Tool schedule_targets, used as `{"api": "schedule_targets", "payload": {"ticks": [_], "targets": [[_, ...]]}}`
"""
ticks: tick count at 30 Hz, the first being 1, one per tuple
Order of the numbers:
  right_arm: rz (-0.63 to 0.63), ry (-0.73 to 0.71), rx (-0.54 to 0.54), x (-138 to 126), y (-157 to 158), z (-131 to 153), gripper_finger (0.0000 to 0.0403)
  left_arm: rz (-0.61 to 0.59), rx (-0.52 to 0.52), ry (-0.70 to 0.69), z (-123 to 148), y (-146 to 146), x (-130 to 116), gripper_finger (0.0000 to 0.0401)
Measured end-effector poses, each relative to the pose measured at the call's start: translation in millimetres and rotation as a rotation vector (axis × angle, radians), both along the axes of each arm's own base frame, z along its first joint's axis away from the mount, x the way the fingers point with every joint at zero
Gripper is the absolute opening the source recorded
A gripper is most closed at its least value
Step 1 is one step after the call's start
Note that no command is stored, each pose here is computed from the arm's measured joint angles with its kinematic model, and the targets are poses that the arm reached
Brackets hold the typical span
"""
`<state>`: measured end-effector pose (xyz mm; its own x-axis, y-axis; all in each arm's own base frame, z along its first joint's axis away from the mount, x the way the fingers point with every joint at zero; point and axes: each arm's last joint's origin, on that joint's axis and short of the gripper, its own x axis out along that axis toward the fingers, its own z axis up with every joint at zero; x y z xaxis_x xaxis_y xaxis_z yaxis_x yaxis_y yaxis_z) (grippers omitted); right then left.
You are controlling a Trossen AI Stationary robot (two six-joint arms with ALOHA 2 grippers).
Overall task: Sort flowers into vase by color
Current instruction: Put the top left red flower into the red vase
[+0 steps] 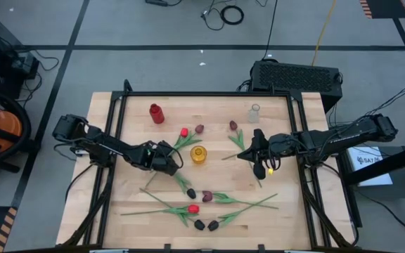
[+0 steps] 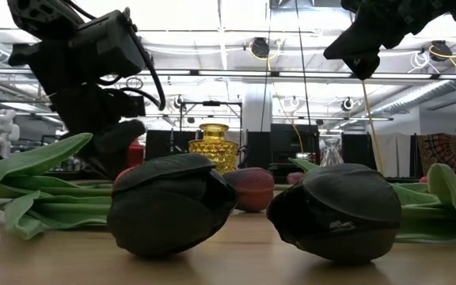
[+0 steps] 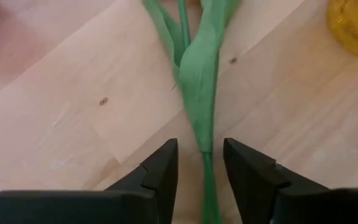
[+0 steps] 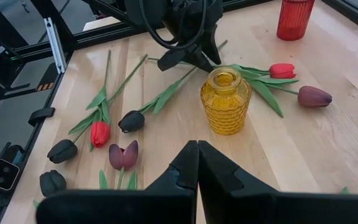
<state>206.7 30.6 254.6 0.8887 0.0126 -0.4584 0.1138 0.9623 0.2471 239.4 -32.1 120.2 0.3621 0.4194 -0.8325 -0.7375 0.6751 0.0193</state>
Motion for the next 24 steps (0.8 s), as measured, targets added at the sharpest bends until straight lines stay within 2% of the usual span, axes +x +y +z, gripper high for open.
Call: {"api": "schedule_targets", "payload": {"ticks": [12, 24], "targets": [[0.0, 0.0, 0.0, 0.0, 0.0, 0.0, 0.0, -0.004, -0.003, 0.002, 0.2, 0.1, -0.1, 0.0011], [0.0, 0.0, 0.0, 0.0, 0.0, 0.0, 0.0, -0.027, -0.036, -0.053, 14.5, -1.4, -1.8, 0.0021]]}}
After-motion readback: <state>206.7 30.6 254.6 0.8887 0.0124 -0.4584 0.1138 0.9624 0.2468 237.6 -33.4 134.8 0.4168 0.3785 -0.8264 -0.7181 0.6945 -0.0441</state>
